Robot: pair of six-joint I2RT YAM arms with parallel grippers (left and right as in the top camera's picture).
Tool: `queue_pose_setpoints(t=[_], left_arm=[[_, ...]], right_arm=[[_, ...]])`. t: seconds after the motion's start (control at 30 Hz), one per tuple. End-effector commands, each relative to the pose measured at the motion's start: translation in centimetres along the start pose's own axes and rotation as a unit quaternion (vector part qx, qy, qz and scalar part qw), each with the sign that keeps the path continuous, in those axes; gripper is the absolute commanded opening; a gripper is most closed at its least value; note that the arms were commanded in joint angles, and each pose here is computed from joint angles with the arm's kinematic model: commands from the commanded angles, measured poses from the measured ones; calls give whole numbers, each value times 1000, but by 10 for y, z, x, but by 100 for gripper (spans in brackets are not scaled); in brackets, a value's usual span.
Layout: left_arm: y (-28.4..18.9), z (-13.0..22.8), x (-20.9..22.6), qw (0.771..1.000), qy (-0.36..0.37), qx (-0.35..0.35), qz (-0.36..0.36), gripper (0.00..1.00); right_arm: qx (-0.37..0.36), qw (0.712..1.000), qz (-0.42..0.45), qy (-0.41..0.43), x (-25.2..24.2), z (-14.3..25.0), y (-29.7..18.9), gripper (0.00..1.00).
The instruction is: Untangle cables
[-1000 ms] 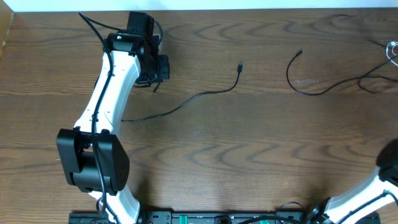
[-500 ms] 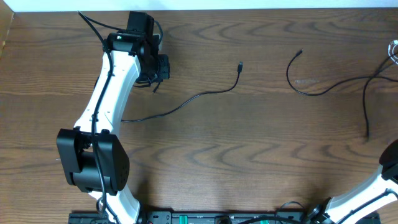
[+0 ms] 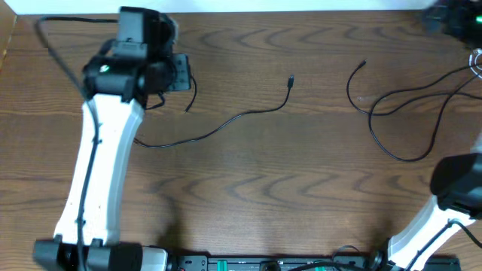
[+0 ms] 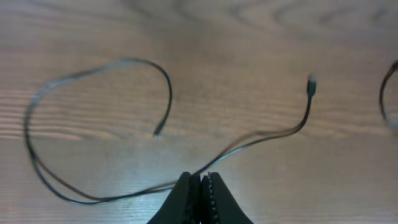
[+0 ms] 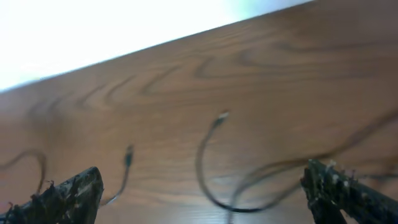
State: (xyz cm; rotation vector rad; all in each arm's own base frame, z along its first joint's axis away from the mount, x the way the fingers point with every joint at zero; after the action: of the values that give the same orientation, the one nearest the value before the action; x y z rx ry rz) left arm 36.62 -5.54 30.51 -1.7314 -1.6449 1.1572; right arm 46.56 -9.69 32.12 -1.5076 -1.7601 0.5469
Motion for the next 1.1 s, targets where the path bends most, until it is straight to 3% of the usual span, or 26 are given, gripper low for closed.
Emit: queue_pose_setpoints(t=[0.0, 0.4, 0.87, 0.97, 1.03, 1.07], left_arm=[[-8, -4, 21, 999, -13, -5, -31, 8], [-4, -5, 81, 993, -83, 16, -81, 8], [-4, -3, 84, 992, -89, 20, -84, 8], [-4, -2, 84, 992, -89, 21, -84, 8], [-4, -2, 84, 992, -89, 21, -84, 8], [-4, -2, 84, 992, -89, 21, -84, 8]], right_arm=[[32, 996, -55, -63, 63, 10, 30, 98], [143, 975, -123, -116, 218, 102, 120, 91], [196, 971, -126, -54, 295, 209, 173, 70], [195, 973, -125, -6, 301, 228, 185, 55], [188, 975, -113, 35, 302, 241, 194, 54], [182, 976, -104, 51, 301, 245, 198, 59]])
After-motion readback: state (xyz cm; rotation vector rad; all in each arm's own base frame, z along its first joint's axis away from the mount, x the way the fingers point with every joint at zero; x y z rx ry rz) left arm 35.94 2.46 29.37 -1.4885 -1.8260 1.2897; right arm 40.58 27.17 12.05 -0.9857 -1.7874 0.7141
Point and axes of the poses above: each gripper's point midway between its finger pads, its own y axis out along the fingers, its own x axis along the line the jaws close on, z = x × y, the point moved 5 cm from there along -y, back along the fingers, and after that the axes turned 8 degrees about -y, right-handed, at the moved point
